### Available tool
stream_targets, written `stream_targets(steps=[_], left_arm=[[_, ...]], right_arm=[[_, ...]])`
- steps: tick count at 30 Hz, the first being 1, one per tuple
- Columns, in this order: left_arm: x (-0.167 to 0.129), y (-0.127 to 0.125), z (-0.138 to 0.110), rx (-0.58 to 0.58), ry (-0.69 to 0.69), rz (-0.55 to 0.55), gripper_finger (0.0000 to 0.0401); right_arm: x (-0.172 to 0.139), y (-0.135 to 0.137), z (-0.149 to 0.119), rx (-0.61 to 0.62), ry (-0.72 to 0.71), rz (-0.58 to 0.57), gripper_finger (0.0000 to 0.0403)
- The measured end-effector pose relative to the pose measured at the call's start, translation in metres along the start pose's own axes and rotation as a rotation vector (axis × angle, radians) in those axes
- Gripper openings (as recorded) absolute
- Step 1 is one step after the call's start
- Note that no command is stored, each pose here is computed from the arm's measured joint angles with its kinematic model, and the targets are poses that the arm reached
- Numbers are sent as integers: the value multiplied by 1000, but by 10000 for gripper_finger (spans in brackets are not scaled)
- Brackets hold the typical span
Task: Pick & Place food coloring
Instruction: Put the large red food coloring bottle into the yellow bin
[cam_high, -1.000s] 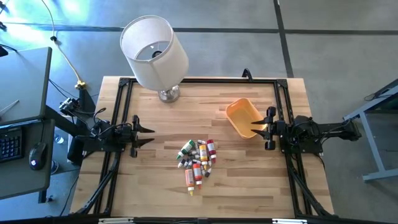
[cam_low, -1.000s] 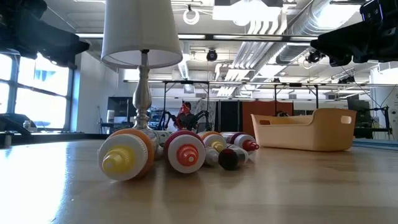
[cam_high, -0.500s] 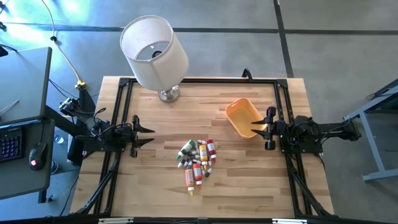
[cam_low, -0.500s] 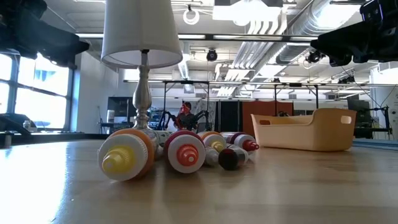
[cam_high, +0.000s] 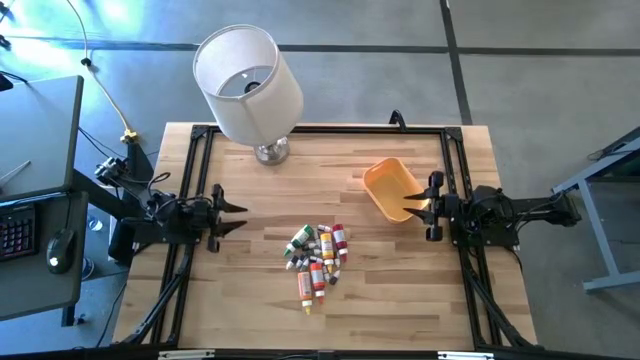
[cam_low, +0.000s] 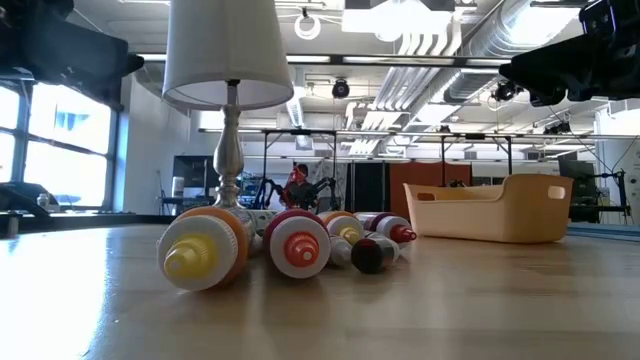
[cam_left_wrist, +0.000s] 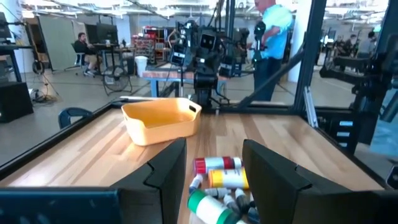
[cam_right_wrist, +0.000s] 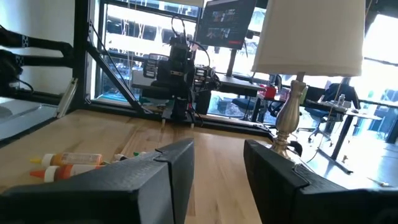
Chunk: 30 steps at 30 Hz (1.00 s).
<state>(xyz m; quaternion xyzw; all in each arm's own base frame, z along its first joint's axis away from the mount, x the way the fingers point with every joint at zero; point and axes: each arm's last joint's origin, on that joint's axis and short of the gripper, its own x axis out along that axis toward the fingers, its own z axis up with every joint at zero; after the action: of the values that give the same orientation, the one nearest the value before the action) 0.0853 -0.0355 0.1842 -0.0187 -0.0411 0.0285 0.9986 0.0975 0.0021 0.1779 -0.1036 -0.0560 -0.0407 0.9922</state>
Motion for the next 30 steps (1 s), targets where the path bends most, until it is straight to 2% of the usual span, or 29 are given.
stream_targets(steps=[5, 11, 13, 16, 17, 22, 24, 27, 30], left_arm=[[0, 1, 2, -5, -17, 32, 156], [-1, 6, 4, 31, -23, 198, 156], [-1, 8, 4, 26, -19, 259, 156], [-1, 8, 3, 16, -14, 287, 156], [-1, 8, 2, 8, -6, 284, 156], [-1, 9, -5, -35, 36, 299, 156], [-2, 9, -5, -34, 38, 329, 156], [-2, 10, -5, -60, 30, 349, 156], [-2, 10, -5, -65, 29, 335, 156]], right_arm=[[0, -1, -1, -201, 18, -45, 133], [0, -2, 0, -221, 16, -57, 133], [0, -1, 3, -126, -19, -35, 133], [0, 2, 6, 162, -70, 87, 133], [-1, 2, 8, 185, -91, 106, 133], [-2, -2, 22, 206, -236, 76, 133], [-3, -3, 25, 169, -275, 46, 133], [-3, -4, 25, 109, -266, 11, 133], [-3, -4, 24, 110, -253, 14, 133]])
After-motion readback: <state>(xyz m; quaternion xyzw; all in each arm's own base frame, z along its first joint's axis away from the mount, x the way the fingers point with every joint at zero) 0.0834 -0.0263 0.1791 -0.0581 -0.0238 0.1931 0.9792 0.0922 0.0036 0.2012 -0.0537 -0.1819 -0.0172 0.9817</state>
